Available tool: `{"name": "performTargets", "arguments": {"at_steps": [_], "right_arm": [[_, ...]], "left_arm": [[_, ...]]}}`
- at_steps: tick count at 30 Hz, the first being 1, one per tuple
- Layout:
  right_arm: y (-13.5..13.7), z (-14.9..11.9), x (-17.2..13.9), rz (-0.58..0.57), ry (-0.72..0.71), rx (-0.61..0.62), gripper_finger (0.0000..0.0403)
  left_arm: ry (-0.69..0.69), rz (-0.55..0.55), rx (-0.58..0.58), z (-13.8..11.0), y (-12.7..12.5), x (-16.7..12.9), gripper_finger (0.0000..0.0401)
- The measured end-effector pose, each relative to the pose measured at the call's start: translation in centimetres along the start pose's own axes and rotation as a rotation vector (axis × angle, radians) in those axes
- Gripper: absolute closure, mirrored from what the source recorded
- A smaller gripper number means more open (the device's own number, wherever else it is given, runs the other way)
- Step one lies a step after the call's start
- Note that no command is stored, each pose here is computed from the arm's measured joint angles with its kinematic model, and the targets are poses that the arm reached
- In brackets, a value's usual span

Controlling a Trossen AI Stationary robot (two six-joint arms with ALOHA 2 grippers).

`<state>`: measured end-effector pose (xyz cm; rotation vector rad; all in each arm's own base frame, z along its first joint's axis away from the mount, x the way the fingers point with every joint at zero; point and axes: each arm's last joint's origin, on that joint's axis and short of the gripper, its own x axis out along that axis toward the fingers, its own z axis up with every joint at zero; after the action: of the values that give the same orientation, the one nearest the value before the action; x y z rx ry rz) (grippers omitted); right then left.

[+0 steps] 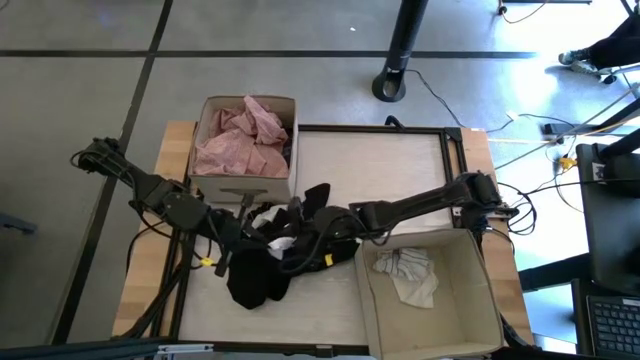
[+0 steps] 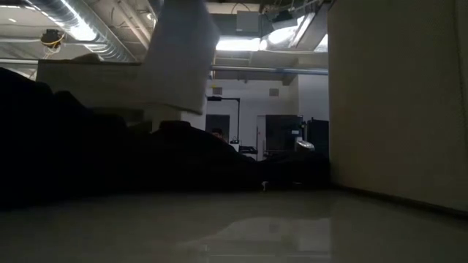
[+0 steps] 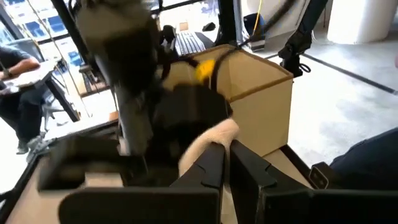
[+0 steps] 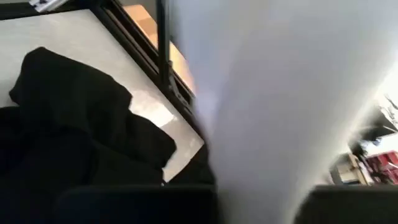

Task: Sort clothes
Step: Put the white sock into the bottom white laundry organizer

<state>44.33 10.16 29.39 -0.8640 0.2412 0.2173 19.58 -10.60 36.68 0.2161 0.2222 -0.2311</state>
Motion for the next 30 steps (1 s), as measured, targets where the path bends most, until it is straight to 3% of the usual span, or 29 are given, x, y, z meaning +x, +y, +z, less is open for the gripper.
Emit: {"name": "performTargets", "arguments": {"at_steps": [6,12,16,21,25,30], "right_arm": [[-0.9,2.3,-3.6,-0.017,0.059,-0.049,0.0398],[-1.2,5.4,-9.0,-0.049,0.136,-0.081,0.0394],[-0.9,7.5,-13.5,-0.061,0.165,-0.053,0.0399],[-0.5,9.4,-19.3,-0.064,0.158,0.083,0.0393],[0.6,9.9,-23.6,0.009,0.170,0.232,0.0392],[3.5,8.9,-27.2,0.119,0.349,0.403,0.0391]], "left_arm": [[0.020,0.038,-0.039,-0.2,0.6,0.2,0.0360],[0.183,0.095,-0.138,-1.9,1.6,0.3,0.0278],[0.298,0.131,-0.202,-3.1,2.1,0.1,0.0248],[0.395,0.199,-0.284,-4.2,2.3,0.2,0.0241],[0.497,0.252,-0.315,-5.4,2.1,0.8,0.0247],[0.627,0.334,-0.313,-7.0,1.7,2.1,0.0248]]}}
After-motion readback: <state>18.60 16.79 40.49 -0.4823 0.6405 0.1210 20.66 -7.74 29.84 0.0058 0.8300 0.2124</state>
